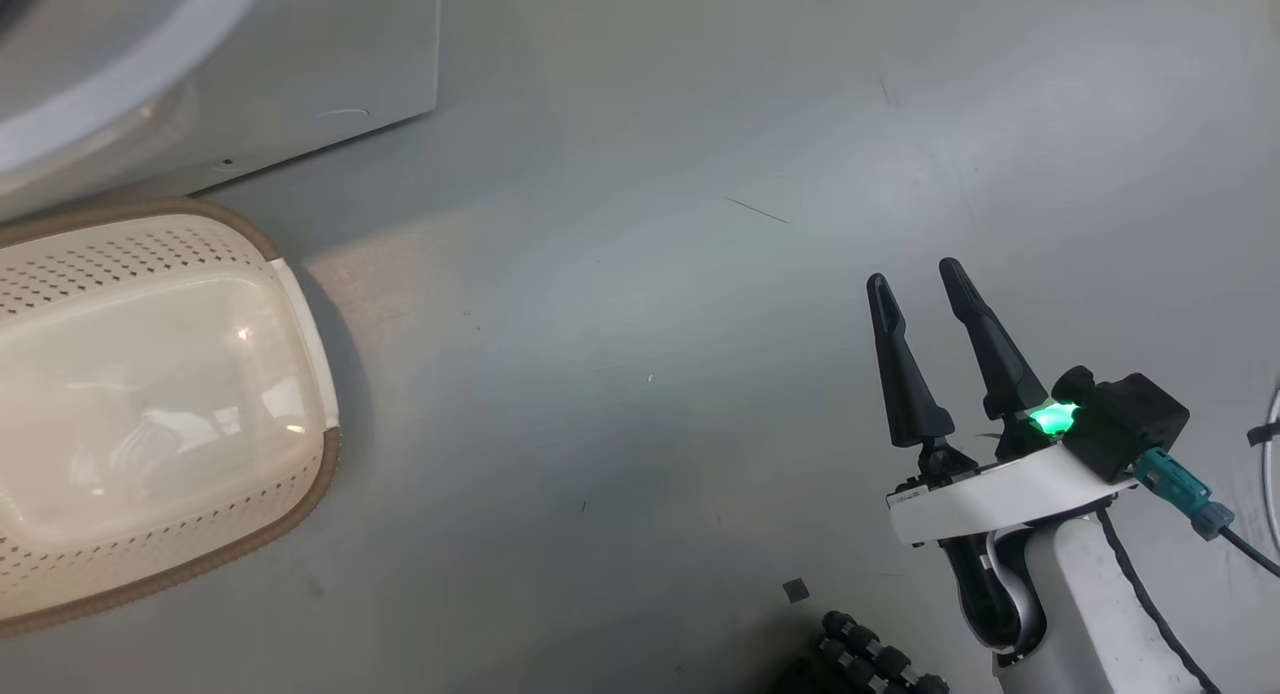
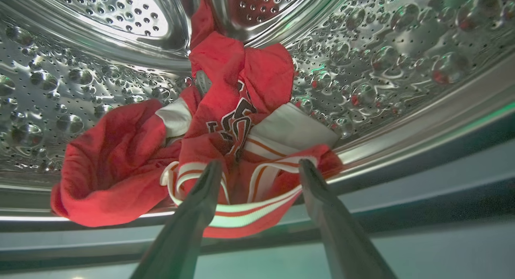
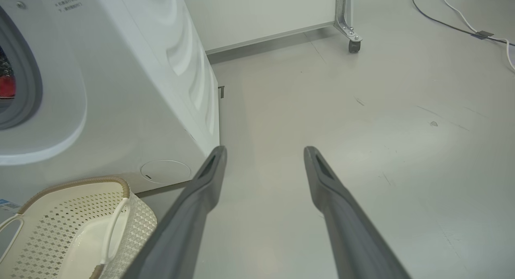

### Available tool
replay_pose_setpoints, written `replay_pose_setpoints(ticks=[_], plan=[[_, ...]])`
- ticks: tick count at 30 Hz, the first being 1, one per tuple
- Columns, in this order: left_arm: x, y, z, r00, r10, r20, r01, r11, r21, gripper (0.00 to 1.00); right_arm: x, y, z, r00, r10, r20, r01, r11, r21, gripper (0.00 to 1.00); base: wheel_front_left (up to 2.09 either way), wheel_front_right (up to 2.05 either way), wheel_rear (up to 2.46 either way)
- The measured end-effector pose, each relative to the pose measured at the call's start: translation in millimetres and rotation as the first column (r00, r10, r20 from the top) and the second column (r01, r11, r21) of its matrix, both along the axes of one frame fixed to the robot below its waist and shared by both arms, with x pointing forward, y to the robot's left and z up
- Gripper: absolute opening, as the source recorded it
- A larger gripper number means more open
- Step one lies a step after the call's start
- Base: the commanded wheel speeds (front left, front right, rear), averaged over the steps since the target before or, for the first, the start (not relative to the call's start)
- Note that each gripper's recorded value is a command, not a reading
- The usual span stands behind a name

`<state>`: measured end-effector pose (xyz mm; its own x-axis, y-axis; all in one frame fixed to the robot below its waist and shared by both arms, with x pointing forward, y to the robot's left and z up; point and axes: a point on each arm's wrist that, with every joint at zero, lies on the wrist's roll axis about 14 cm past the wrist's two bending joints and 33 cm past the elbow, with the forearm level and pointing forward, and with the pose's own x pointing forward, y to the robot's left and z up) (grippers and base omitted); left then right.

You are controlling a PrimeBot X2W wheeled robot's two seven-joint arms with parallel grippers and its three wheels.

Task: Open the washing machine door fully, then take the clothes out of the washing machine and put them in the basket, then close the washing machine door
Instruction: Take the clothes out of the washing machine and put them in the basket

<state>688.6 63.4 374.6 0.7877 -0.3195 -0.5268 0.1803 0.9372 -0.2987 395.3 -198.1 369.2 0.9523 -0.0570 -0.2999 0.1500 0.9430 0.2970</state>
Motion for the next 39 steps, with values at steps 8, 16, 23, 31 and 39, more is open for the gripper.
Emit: replay_pose_setpoints(ticks=[8, 16, 23, 31, 39], plan=[[-2, -1, -33, 0.997, 0.005, -0.076, -0.002, 0.999, 0.037, 1.00, -5, -8, -5, 1.000, -0.021, -0.023, 0.020, 1.000, -0.013, 1.00, 0.00, 0.00, 0.00], [-7, 7, -48, 0.991, 0.024, -0.129, -0.014, 0.997, 0.079, 0.28, -8, -10, -7, 0.999, -0.032, -0.033, 0.032, 0.999, -0.010, 1.00, 0.00, 0.00, 0.00], [-9, 7, -52, 0.989, 0.020, -0.147, -0.008, 0.996, 0.085, 0.00, -7, -10, -7, 0.999, -0.030, -0.032, 0.029, 1.000, -0.009, 1.00, 0.00, 0.00, 0.00], [-6, 2, -41, 0.997, 0.021, -0.079, -0.014, 0.997, 0.081, 0.00, -4, -13, -4, 0.999, -0.033, -0.020, 0.033, 0.999, -0.012, 1.00, 0.00, 0.00, 0.00], [-2, 2, -19, 0.998, 0.045, 0.032, -0.046, 0.998, 0.050, 0.00, 3, -10, 1, 1.000, -0.017, 0.005, 0.017, 1.000, -0.015, 1.00, 0.00, 0.00, 0.00]])
